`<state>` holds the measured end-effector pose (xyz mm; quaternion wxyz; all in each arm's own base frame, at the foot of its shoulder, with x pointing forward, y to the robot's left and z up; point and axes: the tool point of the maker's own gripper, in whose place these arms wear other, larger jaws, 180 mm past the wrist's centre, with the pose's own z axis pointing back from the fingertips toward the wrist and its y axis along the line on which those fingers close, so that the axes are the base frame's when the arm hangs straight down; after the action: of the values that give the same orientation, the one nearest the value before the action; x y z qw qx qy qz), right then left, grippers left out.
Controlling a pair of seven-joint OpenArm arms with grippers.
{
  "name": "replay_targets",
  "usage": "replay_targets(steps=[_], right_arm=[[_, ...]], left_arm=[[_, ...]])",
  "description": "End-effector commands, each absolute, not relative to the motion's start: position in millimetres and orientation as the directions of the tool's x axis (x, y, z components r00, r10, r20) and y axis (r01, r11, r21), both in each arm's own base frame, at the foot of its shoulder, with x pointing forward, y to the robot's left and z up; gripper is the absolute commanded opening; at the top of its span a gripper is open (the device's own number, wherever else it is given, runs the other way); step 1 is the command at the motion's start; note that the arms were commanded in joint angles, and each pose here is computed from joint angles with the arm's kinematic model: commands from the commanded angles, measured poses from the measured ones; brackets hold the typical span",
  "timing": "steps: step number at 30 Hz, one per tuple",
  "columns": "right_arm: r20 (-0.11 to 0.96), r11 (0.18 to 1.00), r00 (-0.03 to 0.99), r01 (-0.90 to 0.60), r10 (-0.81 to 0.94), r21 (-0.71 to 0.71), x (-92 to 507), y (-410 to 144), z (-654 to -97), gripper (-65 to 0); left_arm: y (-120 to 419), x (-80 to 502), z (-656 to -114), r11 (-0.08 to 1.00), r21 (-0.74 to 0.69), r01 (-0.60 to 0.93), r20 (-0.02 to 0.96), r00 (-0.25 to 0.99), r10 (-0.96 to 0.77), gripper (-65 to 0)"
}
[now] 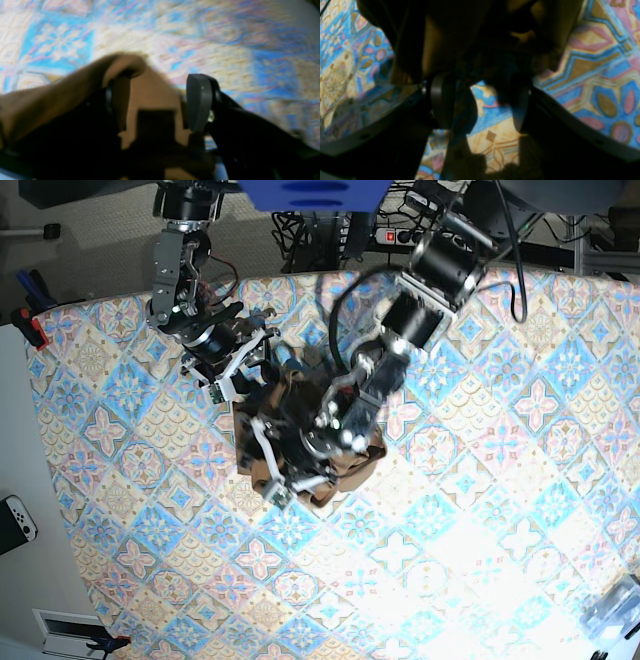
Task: Layout the t-shirt on the table in an organized manner, then fold the t-shirt properly
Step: 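Fold the lifted end with the left gripper over toward the right gripper, then press and tuck the bundled shirt with both grippers into a compact pile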
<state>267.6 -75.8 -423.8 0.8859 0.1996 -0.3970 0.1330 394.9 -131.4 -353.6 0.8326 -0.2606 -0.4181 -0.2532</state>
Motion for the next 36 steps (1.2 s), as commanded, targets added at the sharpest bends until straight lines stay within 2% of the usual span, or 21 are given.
replay_targets(steps=[1,4,12,15,18,22,24,26,27,28,33,36], right_arm=[[0.787,0.882,0.614,-0.401,0.058,0.247,275.9,-75.9,-412.1,-31.6],[0.776,0.882,0.627,-0.396,0.058,0.255,268.4,-75.9,-416.9,-31.6],[0.777,0.882,0.626,-0.397,0.058,0.254,268.7,-75.9,-416.4,-31.6],[0.779,0.882,0.624,-0.397,0.058,0.253,269.9,-75.9,-415.6,-31.6],[0.779,0.882,0.624,-0.397,0.058,0.253,269.9,-75.9,-415.6,-31.6],[0.765,0.881,0.641,-0.391,0.054,0.266,266.5,-75.4,-422.7,-31.6],[0.746,0.880,0.664,-0.382,0.049,0.283,261.6,-74.6,-432.1,-31.6],[0.725,0.878,0.687,-0.372,0.044,0.300,256.1,-73.7,-441.8,-31.6],[0.716,0.877,0.697,-0.369,0.042,0.308,253.7,-72.7,-445.9,-31.6],[0.710,0.875,0.703,-0.369,0.042,0.313,251.9,-71.4,-448.5,-31.6],[0.699,0.873,0.714,-0.365,0.041,0.322,249.0,-70.4,-453.0,-31.6],[0.698,0.873,0.715,-0.366,0.042,0.323,248.7,-69.9,-453.4,-31.6]], left_arm=[[-148.3,414.1,-322.3,0.722,-0.215,0.657,0.867,0.469,-0.168,-30.0],[-160.1,416.6,-319.1,0.714,-0.224,0.663,0.865,0.473,-0.168,-30.0],[-184.3,419.9,-247.2,0.666,-0.199,0.719,0.937,0.339,-0.085,-30.0],[-187.1,402.7,-225.5,0.645,-0.216,0.733,0.954,0.300,-0.022,-30.1],[-158.7,383.0,-213.7,0.651,-0.168,0.740,0.965,0.257,-0.043,-30.1],[-106.6,357.9,-230.7,0.716,-0.149,0.683,0.945,0.310,-0.099,-30.6],[-80.0,353.9,-234.9,0.775,-0.193,0.602,0.936,0.350,-0.039,-35.9],[-52.6,354.4,-239.2,0.824,-0.221,0.521,0.927,0.375,0.012,-49.8],[-42.9,355.9,-243.3,0.842,-0.236,0.485,0.920,0.391,0.033,-59.6],[-35.5,358.0,-245.8,0.855,-0.245,0.458,0.915,0.400,0.049,-65.0],[-18.3,370.0,-271.1,0.884,-0.269,0.382,0.884,0.463,0.068,-65.0],[-16.8,376.9,-268.1,0.892,-0.295,0.344,0.878,0.465,0.111,-65.0]])
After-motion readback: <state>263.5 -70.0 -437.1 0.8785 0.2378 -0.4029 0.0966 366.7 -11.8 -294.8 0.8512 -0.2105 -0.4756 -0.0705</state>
